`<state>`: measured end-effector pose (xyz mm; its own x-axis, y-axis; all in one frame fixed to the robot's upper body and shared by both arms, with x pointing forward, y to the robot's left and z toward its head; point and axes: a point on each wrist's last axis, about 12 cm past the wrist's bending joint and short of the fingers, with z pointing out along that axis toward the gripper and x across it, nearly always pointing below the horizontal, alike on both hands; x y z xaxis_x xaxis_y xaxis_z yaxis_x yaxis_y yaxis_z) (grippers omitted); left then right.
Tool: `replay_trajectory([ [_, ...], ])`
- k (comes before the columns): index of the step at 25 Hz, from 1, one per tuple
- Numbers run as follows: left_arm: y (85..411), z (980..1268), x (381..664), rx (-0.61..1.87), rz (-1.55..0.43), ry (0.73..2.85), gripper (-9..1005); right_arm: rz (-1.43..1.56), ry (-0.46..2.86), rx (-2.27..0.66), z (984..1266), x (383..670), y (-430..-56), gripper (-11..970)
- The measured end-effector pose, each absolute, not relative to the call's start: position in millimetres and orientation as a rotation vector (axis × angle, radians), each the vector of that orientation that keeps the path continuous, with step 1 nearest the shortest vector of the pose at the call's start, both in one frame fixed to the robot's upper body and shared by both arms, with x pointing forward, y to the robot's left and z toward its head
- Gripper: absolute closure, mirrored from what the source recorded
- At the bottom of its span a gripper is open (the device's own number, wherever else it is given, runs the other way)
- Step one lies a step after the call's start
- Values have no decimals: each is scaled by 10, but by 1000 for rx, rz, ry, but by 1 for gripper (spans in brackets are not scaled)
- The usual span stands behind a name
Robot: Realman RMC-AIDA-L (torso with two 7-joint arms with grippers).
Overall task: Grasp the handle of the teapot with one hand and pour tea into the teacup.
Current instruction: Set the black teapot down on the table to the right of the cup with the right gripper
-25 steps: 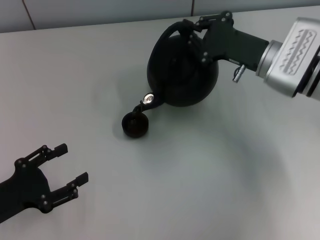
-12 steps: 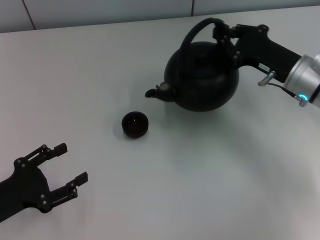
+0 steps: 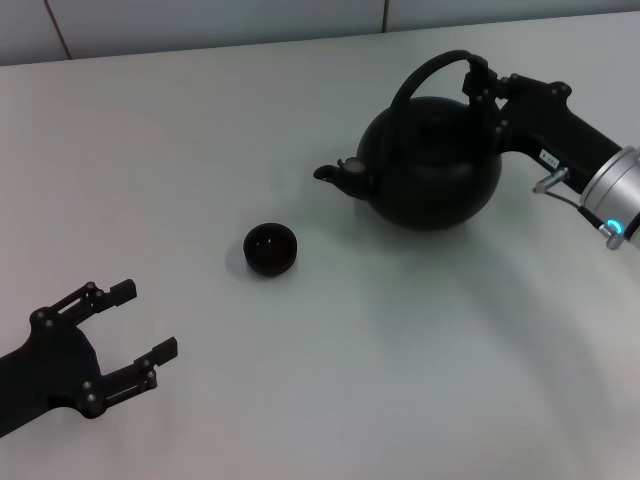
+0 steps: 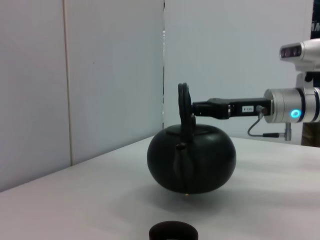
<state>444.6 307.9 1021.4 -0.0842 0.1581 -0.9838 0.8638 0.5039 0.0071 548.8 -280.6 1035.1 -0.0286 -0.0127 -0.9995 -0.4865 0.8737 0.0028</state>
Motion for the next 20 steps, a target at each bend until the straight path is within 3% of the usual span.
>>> replay_trajectory([
  [20, 3092, 10202, 4411, 893, -746, 1574, 194, 391, 1602, -371, 10250, 5413, -2774, 842],
])
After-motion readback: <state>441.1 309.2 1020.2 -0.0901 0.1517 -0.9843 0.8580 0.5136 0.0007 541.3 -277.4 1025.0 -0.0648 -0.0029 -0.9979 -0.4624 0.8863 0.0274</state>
